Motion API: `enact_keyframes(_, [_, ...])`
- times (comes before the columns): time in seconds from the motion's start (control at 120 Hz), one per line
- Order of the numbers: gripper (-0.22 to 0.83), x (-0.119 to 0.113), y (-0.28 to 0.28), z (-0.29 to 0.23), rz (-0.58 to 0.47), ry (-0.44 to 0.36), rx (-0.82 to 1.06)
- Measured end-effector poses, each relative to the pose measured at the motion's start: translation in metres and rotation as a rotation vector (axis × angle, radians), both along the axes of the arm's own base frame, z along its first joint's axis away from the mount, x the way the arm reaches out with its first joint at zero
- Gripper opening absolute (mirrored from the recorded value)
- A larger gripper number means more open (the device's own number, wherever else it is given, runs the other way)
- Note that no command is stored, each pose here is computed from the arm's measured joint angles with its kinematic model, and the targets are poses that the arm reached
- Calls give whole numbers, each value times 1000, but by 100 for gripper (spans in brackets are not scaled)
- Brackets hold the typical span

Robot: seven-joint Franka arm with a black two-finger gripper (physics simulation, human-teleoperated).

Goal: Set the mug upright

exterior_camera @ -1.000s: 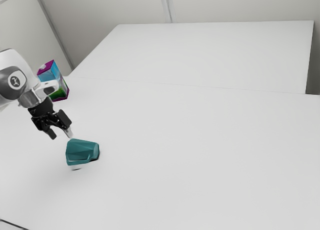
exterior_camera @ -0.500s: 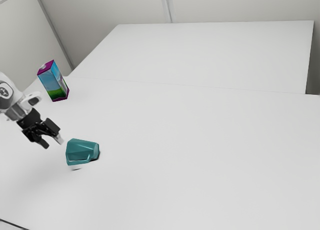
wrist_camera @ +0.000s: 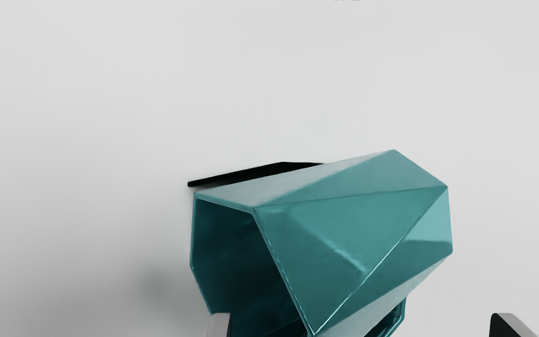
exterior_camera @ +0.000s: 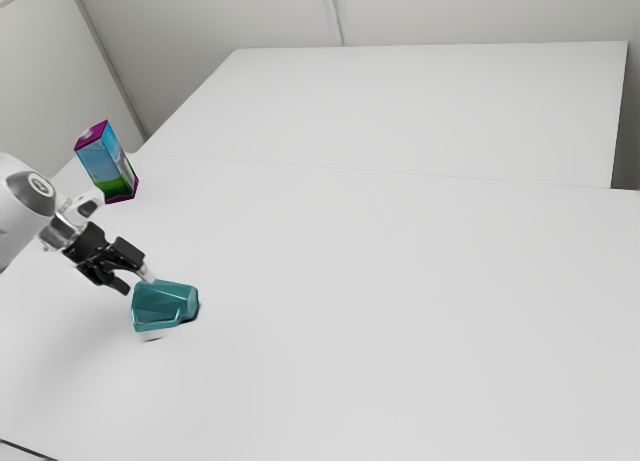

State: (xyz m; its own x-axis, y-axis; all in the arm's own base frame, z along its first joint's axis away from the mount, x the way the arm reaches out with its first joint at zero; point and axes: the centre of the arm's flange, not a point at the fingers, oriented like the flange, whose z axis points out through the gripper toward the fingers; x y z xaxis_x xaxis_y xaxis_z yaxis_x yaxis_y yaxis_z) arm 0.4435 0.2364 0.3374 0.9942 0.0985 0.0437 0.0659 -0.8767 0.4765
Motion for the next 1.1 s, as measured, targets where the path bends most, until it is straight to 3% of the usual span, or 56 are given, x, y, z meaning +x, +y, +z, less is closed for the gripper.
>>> enact_keyframes(1.1, [62,-21,15,-55,25,-111,-267])
